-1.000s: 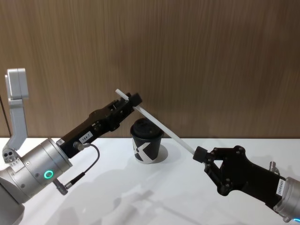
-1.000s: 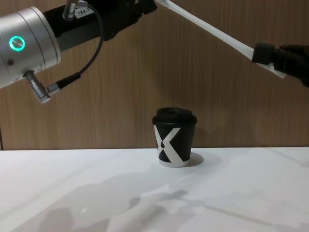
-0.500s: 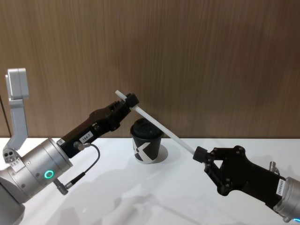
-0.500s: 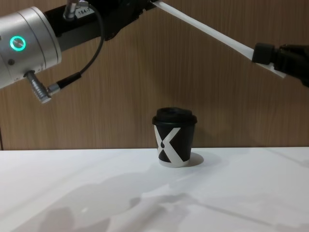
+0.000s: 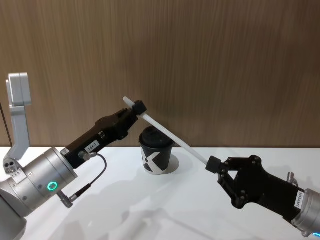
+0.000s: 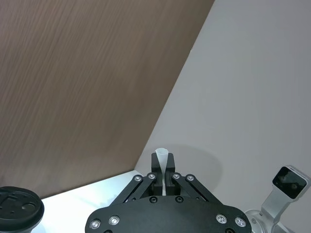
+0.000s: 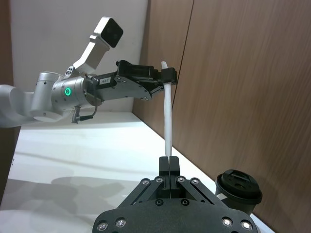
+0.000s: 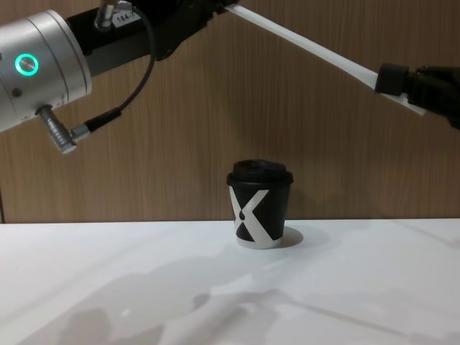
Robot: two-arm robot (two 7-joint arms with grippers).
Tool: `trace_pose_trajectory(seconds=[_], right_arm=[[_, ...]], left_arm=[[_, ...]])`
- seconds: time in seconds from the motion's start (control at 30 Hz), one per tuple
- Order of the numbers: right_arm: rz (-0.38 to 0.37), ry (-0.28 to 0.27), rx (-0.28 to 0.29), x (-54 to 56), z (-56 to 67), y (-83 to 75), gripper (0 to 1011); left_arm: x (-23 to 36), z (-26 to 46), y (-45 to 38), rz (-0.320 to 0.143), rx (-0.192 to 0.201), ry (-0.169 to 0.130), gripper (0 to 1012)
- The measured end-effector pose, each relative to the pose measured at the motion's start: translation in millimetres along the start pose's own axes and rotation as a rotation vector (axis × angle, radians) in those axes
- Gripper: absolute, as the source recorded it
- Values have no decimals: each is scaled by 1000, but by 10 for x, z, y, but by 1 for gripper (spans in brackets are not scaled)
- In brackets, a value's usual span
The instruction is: Pick up the straw with one hand, pass it to the other hand, and insert it into the cup.
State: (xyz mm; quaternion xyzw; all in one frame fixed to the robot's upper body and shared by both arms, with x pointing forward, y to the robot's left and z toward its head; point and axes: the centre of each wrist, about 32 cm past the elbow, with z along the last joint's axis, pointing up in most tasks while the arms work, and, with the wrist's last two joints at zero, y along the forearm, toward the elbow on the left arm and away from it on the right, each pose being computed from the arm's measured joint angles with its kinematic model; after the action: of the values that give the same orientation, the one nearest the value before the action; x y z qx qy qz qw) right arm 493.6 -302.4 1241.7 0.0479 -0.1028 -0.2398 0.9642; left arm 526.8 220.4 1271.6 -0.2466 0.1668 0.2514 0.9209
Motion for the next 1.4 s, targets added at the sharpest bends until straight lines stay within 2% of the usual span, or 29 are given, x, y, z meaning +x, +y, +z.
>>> trace_pose_trajectory(seconds=[0.17,0.27,0.53,0.57,0.6,0.67,0.7,0.93,1.17,1.3,1.4], right_arm=[[0,0,0,0,0,0,15],[0,0,0,0,0,0,85],[0,0,0,0,0,0,319],[0,0,0,0,0,0,378],[0,0,0,0,0,0,378],[0,0,0,0,0,0,439],[0,0,0,0,0,0,495],[0,0,0,0,0,0,717],[0,0,0,0,0,0,899],[0,0,0,0,0,0,1001],[0,0,0,0,0,0,1001]], left_arm=[[1,2,1,1,-1,0,12],[1,3,2,1,-1,0,7],[1,3,1,1,-1,0,6],[1,3,1,1,-1,0,7],[1,2,1,1,-1,0,6],[1,2,1,1,-1,0,6],[1,2,1,1,-1,0,6],[-1,1,0,1,0,-2,6],[-22,28,-21,14,13,-44,7],[-42,57,-44,24,28,-84,6],[-68,98,-75,37,46,-134,6]])
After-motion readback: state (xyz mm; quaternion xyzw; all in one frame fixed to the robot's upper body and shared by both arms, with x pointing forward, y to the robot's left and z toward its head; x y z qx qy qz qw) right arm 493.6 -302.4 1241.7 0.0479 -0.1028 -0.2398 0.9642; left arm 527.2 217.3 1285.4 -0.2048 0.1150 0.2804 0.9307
